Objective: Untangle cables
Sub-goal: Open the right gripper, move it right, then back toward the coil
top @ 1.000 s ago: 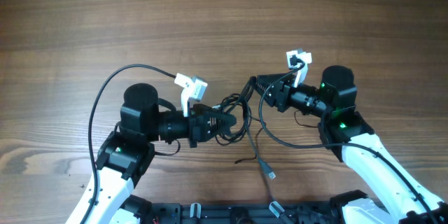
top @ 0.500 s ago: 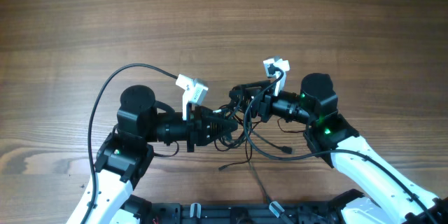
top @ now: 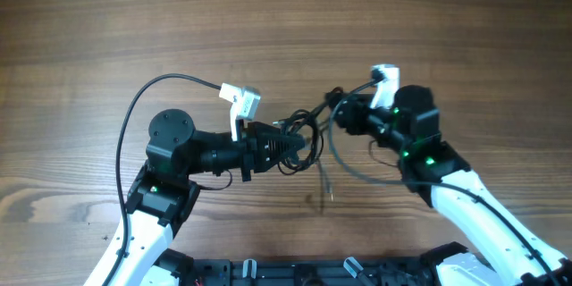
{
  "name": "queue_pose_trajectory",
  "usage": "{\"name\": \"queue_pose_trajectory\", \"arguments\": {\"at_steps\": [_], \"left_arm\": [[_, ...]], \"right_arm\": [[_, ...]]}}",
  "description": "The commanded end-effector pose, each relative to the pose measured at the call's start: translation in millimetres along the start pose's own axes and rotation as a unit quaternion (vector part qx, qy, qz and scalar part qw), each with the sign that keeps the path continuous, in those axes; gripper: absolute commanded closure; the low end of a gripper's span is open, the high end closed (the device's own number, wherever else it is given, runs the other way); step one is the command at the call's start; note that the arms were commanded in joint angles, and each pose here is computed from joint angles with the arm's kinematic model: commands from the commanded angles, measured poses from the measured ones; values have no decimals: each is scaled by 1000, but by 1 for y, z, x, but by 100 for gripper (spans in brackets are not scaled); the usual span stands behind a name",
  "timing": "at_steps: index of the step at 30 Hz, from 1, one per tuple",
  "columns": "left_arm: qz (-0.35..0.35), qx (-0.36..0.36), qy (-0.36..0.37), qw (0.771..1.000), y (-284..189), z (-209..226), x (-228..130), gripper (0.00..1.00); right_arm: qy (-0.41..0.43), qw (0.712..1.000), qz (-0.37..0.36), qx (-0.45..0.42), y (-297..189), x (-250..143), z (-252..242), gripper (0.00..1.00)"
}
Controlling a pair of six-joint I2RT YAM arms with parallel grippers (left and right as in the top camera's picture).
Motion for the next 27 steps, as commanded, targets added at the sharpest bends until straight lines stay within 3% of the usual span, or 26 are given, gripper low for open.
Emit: {"name": "queue_pose_trajectory", "arguments": {"at_steps": [1, 6, 10, 13, 16, 22, 27], "left_arm": [[36, -87, 59, 994, -6, -43, -1, 96], [26, -69, 50, 996, -3, -34, 2, 96], [12, -42, 38, 998, 1, -20, 6, 96], [0, -13, 20, 1000, 5, -3, 9, 96], [-11, 25, -5, 1000, 10, 20, 11, 96], [-21, 66, -32, 997, 14, 45, 10, 96], [-50, 104, -53, 992, 12, 57, 17, 96]], "right_arm": [[81, 975, -104, -181, -26, 39, -99, 53], [100, 968, -124, -195, -40, 52, -119, 51], [91, 974, -107, -175, -38, 50, -114, 43], [90, 978, -97, -162, -37, 47, -111, 24], [89, 991, -53, -88, -32, 39, -89, 1], [71, 995, 26, 67, -42, 24, -36, 0], [108, 976, 93, 167, -58, 11, 0, 0]]}}
Point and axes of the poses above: each gripper's point midway between its finger pads, its own y axis out along the fingers, its own z axis along the line the jaws close on, x = y × z, the point moved 4 cm from there along -y, back along the fingers, and after that the axes turned 6 degrees about y, right-handed, at the moved point
